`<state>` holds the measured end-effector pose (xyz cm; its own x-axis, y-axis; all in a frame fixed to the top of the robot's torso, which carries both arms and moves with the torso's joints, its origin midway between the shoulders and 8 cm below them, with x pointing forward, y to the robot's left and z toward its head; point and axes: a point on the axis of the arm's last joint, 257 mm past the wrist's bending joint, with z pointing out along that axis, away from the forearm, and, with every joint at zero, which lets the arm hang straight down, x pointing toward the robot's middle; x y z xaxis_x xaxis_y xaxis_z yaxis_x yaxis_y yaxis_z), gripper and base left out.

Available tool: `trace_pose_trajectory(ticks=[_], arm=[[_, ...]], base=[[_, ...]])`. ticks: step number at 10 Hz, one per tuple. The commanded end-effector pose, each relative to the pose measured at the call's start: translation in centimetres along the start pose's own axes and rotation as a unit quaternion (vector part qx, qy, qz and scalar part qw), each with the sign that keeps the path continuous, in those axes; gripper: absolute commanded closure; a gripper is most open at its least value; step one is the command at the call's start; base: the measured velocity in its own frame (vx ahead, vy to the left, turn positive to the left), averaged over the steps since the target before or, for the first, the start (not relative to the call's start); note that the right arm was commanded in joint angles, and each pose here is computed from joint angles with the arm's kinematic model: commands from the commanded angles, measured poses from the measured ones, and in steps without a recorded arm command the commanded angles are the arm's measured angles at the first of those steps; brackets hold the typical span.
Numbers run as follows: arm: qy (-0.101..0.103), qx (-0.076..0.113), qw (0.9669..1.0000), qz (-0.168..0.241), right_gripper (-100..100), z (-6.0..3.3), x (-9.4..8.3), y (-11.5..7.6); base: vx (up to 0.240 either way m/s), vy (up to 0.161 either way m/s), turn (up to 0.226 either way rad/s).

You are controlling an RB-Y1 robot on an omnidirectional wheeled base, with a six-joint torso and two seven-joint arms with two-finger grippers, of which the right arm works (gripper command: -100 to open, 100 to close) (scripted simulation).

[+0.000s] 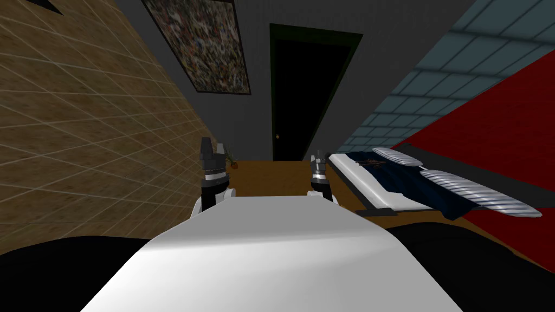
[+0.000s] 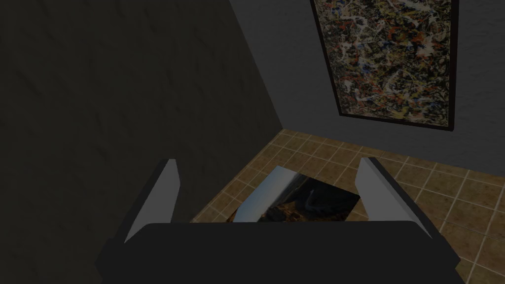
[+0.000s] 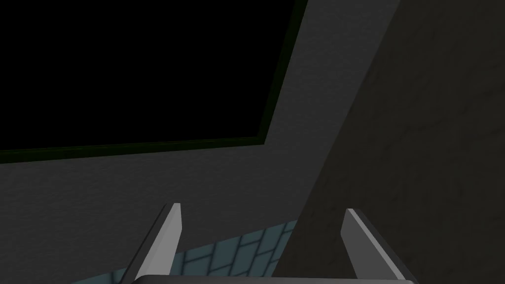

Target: Pull the door open

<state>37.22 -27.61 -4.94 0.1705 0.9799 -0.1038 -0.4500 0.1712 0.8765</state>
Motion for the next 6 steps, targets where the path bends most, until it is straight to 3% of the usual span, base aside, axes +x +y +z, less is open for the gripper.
trace_pose_trajectory(ticks=[1,6], arm=[[0.006,0.004,0.9999,-0.014,-100,-0.04,0.3,-0.9],[0.023,0.018,0.9979,-0.058,-100,-0.24,1.0,-3.7]], base=[[0.047,-0.068,0.032],[0.13,0.052,-0.007]])
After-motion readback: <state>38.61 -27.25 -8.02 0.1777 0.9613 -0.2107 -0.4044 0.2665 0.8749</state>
